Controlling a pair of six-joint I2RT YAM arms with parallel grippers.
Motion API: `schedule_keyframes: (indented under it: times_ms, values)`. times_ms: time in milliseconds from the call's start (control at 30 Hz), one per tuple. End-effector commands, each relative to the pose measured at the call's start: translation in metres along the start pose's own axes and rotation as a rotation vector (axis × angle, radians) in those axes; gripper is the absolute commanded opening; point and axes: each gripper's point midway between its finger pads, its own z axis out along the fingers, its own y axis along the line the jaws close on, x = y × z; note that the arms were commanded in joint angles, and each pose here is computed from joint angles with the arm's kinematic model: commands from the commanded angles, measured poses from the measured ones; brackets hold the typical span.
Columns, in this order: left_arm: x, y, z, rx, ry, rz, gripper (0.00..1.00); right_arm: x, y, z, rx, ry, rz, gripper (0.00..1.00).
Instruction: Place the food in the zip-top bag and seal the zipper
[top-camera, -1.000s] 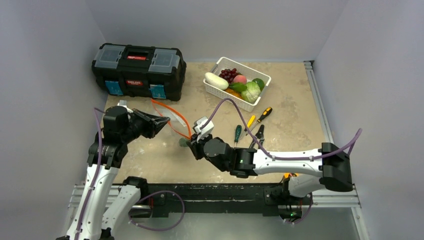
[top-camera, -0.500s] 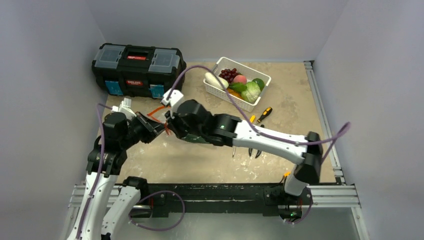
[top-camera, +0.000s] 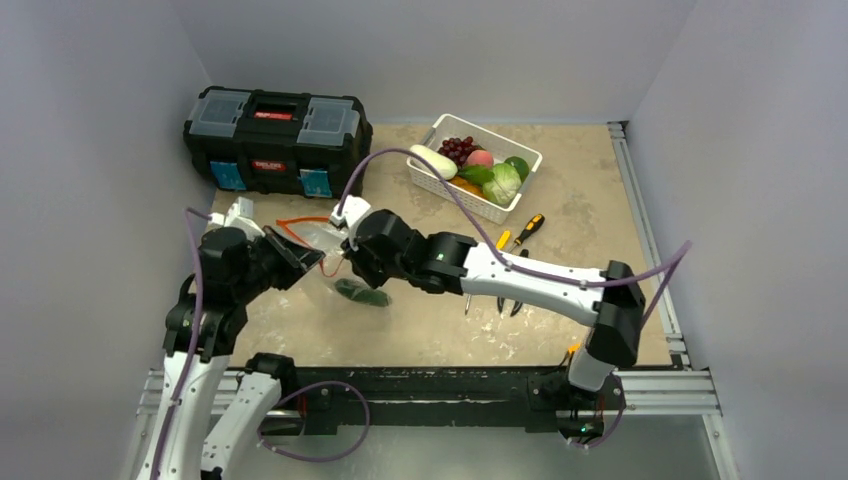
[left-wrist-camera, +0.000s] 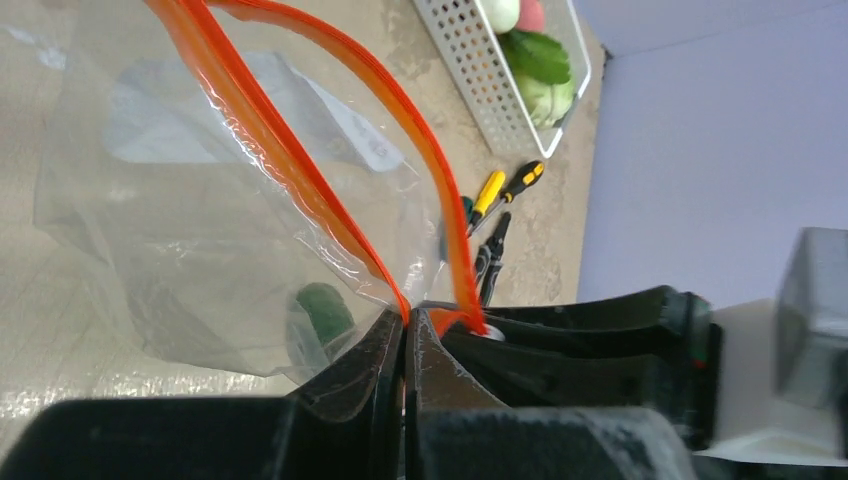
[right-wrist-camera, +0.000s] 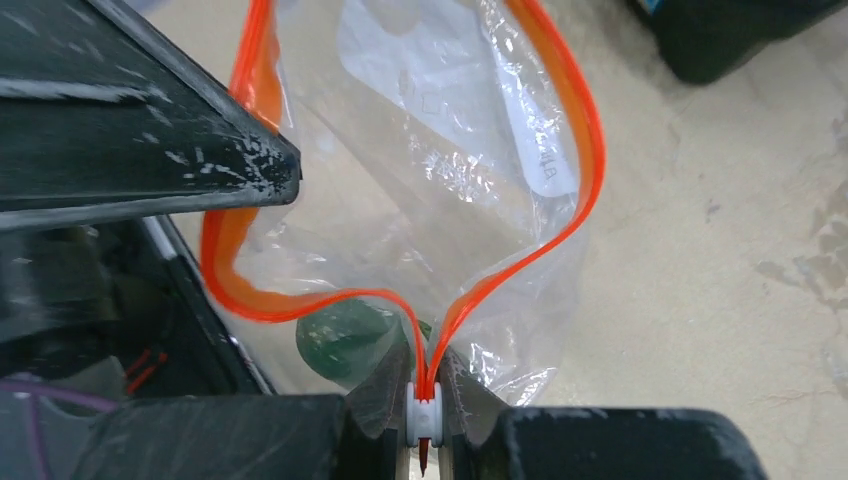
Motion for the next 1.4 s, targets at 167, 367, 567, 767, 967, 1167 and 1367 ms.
schedule_keyframes:
  times_ms: [167, 367, 567, 767, 967, 1167, 1367]
  values:
    - [-0.018, 0.035, -0.005, -0.155, -0.142, 0.052, 0.00, -0.058, -0.020, -0.053, -0.031, -0.158, 0.165, 0.00]
    - [-0.021, 0.044, -0.022, -0.246, -0.120, 0.141, 0.00, -0.047, -0.049, -0.043, -0.019, -0.160, 0.237, 0.00]
    - [-0.012, -0.019, -0.056, 0.015, -0.069, 0.147, 0.00, -0.059, -0.046, -0.049, -0.072, -0.184, 0.278, 0.00]
    - [0.010, 0.018, -0.010, -0.085, 0.059, 0.098, 0.00, -0.067, -0.028, -0.052, -0.185, -0.234, 0.229, 0.00]
    - [0.024, 0.058, 0.009, -0.282, 0.180, 0.092, 0.00, -0.052, -0.031, -0.032, -0.171, -0.178, 0.201, 0.00]
    - [-0.030, -0.018, -0.077, -0.002, -0.202, 0.173, 0.00, -0.085, -0.028, -0.069, -0.191, -0.252, 0.177, 0.00]
    - [0.013, 0.035, -0.007, -0.194, 0.114, 0.109, 0.00, -0.066, -0.008, -0.038, -0.300, -0.201, 0.203, 0.00]
